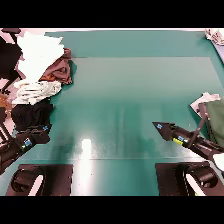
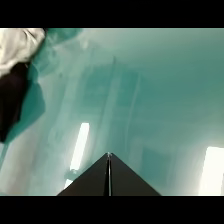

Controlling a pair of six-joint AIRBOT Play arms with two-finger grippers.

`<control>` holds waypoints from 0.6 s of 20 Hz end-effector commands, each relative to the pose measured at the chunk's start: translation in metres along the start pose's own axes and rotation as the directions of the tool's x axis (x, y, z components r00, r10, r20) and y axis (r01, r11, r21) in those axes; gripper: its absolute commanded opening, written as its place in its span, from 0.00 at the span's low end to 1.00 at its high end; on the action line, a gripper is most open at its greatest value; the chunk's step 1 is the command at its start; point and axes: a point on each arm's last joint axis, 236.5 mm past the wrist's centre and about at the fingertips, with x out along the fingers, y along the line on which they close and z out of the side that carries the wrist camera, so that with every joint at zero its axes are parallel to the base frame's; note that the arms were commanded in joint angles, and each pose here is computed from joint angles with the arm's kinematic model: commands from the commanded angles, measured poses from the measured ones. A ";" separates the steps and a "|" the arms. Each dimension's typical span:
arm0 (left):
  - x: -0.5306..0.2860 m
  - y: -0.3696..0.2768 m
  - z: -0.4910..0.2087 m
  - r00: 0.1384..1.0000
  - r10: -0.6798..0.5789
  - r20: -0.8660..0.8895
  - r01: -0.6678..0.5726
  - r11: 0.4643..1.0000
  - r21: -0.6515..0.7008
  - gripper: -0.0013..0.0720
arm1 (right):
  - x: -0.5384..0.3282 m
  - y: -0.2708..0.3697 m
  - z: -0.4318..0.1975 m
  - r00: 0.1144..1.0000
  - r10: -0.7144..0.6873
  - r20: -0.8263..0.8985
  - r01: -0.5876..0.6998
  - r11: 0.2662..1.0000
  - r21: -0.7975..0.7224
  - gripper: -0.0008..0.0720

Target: Fold the shirts.

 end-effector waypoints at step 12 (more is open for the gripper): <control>0.000 0.000 0.000 1.000 0.000 0.000 0.000 1.000 0.000 0.05 | -0.027 0.012 0.004 0.987 0.081 0.137 -0.088 0.995 0.043 0.04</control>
